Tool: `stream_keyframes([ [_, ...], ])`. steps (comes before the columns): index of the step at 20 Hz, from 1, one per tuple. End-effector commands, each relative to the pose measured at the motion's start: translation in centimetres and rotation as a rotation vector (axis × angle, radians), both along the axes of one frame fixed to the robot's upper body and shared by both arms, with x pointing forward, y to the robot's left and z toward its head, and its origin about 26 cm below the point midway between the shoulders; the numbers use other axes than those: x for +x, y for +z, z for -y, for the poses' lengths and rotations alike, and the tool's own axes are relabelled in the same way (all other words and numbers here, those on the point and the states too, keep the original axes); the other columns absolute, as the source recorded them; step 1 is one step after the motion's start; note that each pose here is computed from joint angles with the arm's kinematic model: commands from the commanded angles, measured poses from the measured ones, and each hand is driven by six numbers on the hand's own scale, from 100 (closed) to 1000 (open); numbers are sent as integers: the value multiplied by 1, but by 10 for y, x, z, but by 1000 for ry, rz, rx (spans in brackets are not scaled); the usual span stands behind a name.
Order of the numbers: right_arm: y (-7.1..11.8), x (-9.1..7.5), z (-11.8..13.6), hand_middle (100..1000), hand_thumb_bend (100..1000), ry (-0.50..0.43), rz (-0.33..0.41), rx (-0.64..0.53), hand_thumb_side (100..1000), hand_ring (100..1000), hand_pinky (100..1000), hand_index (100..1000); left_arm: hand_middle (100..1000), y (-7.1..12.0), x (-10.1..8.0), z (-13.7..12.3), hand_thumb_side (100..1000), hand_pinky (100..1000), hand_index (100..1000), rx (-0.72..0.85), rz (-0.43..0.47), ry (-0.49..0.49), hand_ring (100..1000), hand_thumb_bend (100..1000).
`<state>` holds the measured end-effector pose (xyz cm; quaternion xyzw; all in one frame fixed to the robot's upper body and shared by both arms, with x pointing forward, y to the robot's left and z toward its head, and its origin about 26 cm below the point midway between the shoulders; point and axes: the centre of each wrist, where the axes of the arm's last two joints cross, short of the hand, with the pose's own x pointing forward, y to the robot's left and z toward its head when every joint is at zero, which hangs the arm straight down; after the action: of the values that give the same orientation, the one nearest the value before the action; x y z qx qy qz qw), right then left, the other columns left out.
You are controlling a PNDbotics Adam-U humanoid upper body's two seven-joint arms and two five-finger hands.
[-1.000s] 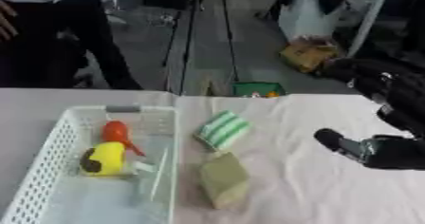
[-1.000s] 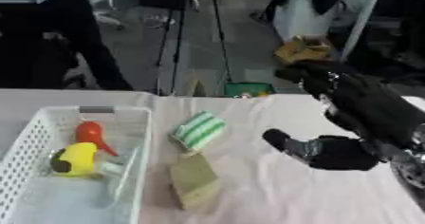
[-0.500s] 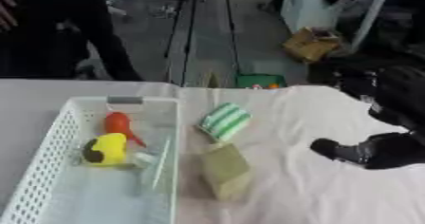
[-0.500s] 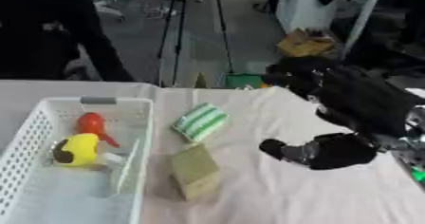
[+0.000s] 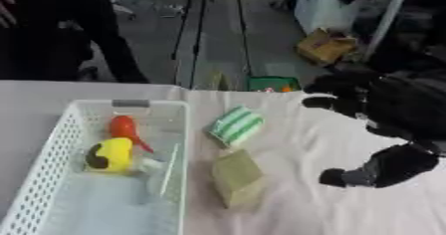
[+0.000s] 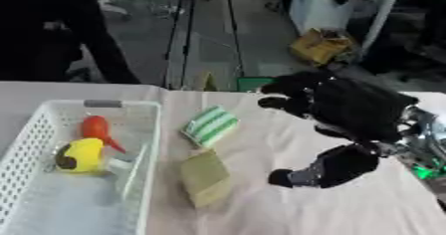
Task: Pick up objects on the table and place them in the box.
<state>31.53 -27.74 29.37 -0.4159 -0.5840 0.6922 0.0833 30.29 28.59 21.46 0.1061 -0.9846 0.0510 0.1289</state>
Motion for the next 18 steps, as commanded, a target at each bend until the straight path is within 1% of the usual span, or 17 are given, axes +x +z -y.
stream_keyframes([
  [1,12,4,8,982,700,11,-40,-100,865,1000,991,1000,1000,10,-2,0,1000,943,967,30,30,-8,940,108],
  [2,12,8,10,980,725,18,-65,-126,813,1000,996,1000,1000,11,-2,0,1000,943,967,33,30,-10,940,108],
  [3,13,13,12,980,725,23,-89,-146,813,1000,996,1000,1000,11,-2,0,1000,943,967,36,31,-13,940,108],
  [4,14,18,14,984,740,23,-111,-165,789,1000,998,1000,1000,11,-1,1,1000,943,966,38,31,-15,940,108],
  [5,14,25,17,984,740,20,-130,-181,789,1000,998,1000,1000,12,-1,1,1000,943,966,40,31,-18,940,108],
  [6,15,30,19,983,750,16,-142,-193,771,1000,998,1000,1000,12,-1,2,1000,943,965,42,31,-20,940,107],
  [7,15,36,20,983,750,13,-150,-202,771,1000,998,1000,1000,12,-1,2,1000,943,965,43,31,-23,940,107],
  [8,14,41,21,984,763,11,-159,-214,740,1000,997,1000,1000,12,-1,3,1000,943,964,45,31,-26,940,107],
  [11,11,57,22,983,768,8,-187,-240,726,1000,998,1000,1000,12,-1,4,1000,944,963,48,31,-35,940,107],
  [12,11,62,21,982,776,6,-194,-248,702,1000,999,1000,1000,13,-1,5,1000,944,962,50,32,-38,939,105],
  [17,11,81,20,968,792,10,-215,-250,697,1000,993,1000,1000,14,0,8,1000,944,960,57,37,-55,939,104],
  [18,11,84,19,955,810,13,-217,-244,686,998,990,1000,1000,15,0,8,1000,944,959,58,38,-58,939,104],
])
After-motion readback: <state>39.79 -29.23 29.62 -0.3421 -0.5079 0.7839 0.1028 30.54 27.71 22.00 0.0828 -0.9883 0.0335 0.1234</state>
